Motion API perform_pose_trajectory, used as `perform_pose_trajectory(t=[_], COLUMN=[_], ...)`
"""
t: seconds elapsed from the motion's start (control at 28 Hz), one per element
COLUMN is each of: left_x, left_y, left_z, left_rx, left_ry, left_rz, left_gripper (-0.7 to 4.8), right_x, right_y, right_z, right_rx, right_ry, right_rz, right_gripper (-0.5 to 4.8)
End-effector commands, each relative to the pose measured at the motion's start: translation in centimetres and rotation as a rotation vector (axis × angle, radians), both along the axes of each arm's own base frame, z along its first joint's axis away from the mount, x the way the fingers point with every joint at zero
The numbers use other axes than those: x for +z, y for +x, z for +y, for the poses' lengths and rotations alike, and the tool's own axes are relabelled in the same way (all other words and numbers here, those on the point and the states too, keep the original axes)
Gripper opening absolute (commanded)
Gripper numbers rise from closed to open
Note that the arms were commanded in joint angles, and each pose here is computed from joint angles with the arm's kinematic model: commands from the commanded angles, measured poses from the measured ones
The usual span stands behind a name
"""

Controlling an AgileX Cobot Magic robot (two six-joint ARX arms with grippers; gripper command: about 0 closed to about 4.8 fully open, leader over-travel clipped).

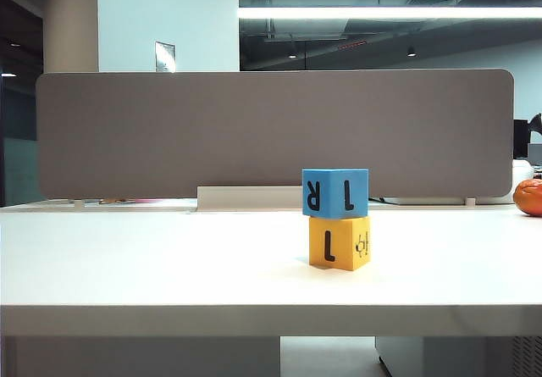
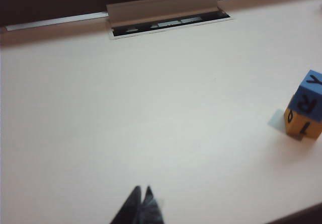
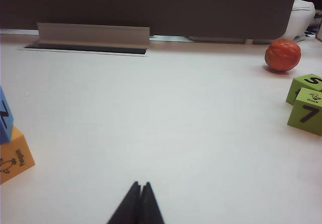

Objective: Stack one letter block on top of another letter block.

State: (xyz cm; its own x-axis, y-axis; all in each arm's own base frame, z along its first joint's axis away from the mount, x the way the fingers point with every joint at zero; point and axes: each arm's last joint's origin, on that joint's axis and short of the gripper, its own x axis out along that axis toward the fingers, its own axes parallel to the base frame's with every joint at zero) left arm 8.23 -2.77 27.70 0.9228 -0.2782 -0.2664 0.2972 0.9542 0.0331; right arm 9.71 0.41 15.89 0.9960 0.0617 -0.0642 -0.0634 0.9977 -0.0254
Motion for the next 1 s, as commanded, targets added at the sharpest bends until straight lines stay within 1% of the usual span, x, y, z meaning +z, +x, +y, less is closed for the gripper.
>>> perform_pose_trajectory(t=[0.04,0.29,0.39,0.43,0.46,0.61,0.71,0.82,1.0], left_x=[-0.3,-0.3,-0.3,-0.3,-0.3,-0.6,-1.4,-2.8,-5.8], left_y=[-0.2,-0.2,-0.2,-0.2,-0.2,0.1,0.8,1.7,2.7], left_z=[0.1,0.1,0.1,0.1,0.2,0.2,0.3,0.5,1.2], left_rx=[0.001,0.000,-0.002,0.015,0.022,0.069,0.115,0.140,0.168], left_ry=[-0.035,-0.032,-0.015,0.012,0.024,0.027,0.011,-0.026,-0.090], left_rz=[-0.038,-0.031,-0.040,-0.048,-0.052,-0.071,-0.123,-0.168,-0.201], left_gripper=[-0.06,-0.06,-0.06,-0.06,-0.06,-0.06,-0.06,-0.06,-0.06], right_x=[0.0,0.0,0.0,0.0,0.0,0.0,0.0,0.0,0.0], right_y=[0.0,0.0,0.0,0.0,0.0,0.0,0.0,0.0,0.0], right_z=[0.0,0.0,0.0,0.0,0.0,0.0,0.0,0.0,0.0], right_rx=[-0.002,-0.002,-0.002,-0.002,-0.002,-0.002,-0.002,-0.002,-0.002], right_ry=[-0.003,-0.003,-0.003,-0.003,-0.003,-0.003,-0.003,-0.003,-0.003], right_rz=[-0.012,-0.012,-0.012,-0.012,-0.012,-0.012,-0.012,-0.012,-0.012], right_gripper=[-0.01,-0.01,-0.01,-0.01,-0.01,-0.01,-0.01,-0.01,-0.01])
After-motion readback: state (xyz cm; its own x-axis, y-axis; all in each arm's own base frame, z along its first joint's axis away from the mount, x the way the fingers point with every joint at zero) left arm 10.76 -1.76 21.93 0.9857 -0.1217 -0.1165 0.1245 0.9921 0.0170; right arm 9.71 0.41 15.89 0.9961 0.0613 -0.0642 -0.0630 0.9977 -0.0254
